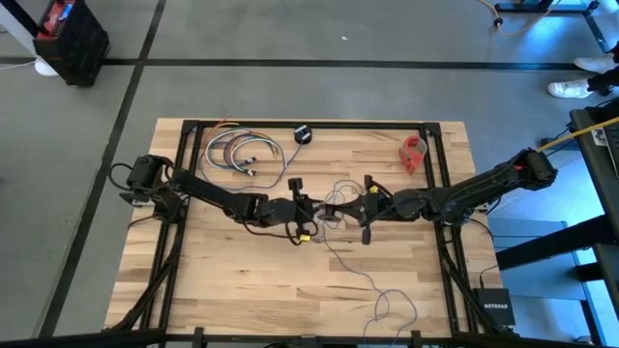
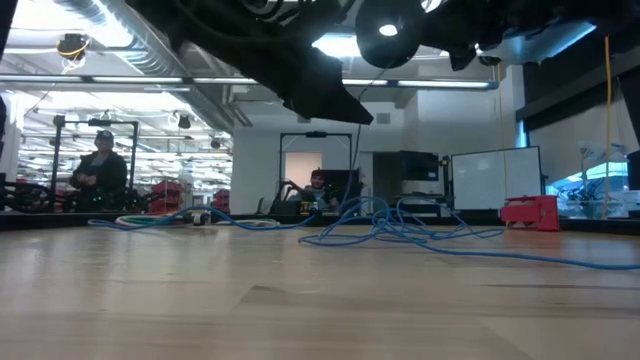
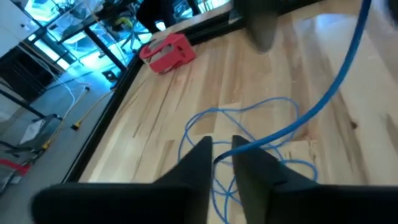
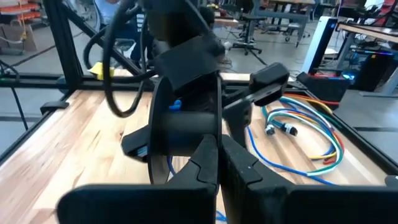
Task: Coil cords
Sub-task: Coil the blue wire onto the black spool
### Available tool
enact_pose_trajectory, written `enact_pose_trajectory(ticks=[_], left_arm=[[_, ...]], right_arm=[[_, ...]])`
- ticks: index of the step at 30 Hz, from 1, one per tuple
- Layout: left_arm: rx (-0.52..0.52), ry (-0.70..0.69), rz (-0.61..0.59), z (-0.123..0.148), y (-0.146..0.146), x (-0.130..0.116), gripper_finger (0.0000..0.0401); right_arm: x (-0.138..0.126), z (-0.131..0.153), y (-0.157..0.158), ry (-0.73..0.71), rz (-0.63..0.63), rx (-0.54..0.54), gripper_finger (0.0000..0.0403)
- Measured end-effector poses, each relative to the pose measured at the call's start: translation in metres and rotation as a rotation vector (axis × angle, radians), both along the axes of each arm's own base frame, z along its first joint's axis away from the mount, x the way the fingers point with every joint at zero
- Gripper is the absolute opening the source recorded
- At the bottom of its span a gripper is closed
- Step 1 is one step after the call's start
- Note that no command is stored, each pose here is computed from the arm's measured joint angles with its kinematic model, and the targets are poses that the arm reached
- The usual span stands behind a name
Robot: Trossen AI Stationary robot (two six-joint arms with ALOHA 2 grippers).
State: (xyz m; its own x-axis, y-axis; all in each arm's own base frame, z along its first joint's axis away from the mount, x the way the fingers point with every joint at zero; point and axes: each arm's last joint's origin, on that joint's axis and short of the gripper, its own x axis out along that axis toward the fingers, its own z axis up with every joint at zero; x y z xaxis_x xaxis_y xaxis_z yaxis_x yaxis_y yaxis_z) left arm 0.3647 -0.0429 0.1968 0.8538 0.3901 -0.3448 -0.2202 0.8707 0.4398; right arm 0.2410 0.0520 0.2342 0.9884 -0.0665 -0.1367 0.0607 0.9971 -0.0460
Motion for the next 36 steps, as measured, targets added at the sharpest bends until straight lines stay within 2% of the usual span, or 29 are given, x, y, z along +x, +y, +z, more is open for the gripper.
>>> enact_pose_trajectory(ticks=[3, 6, 10, 15, 20, 25, 31, 36], left_arm=[[0.003, 0.024, 0.002, -0.002, 0.001, -0.001, 0.0007], [0.023, 0.060, 0.029, -0.004, 0.001, -0.003, 0.0009], [0.029, 0.080, 0.085, 0.007, 0.000, -0.014, 0.0003], [-0.071, 0.027, 0.137, 0.030, 0.002, -0.029, 0.0004], [-0.170, -0.029, 0.174, 0.042, 0.004, -0.037, 0.0006], [-0.222, -0.075, 0.191, 0.049, 0.005, -0.039, 0.0004], [-0.333, -0.182, 0.128, 0.063, 0.003, -0.039, 0.0004], [-0.367, -0.235, 0.092, 0.066, 0.001, -0.035, 0.0003]], right_arm=[[0.001, 0.000, 0.000, -0.013, 0.001, -0.003, 0.0003], [0.001, -0.003, 0.000, 0.017, -0.009, -0.016, 0.0003], [0.000, -0.009, -0.002, 0.085, -0.053, -0.042, 0.0003], [-0.003, -0.017, -0.005, 0.167, -0.130, -0.090, 0.0003], [0.001, -0.026, -0.006, 0.208, -0.202, -0.138, 0.0003], [0.010, -0.039, -0.005, 0.232, -0.255, -0.164, 0.0003], [0.018, -0.048, -0.007, 0.224, -0.323, -0.176, 0.0003], [0.021, -0.048, -0.017, 0.220, -0.338, -0.160, 0.0003]])
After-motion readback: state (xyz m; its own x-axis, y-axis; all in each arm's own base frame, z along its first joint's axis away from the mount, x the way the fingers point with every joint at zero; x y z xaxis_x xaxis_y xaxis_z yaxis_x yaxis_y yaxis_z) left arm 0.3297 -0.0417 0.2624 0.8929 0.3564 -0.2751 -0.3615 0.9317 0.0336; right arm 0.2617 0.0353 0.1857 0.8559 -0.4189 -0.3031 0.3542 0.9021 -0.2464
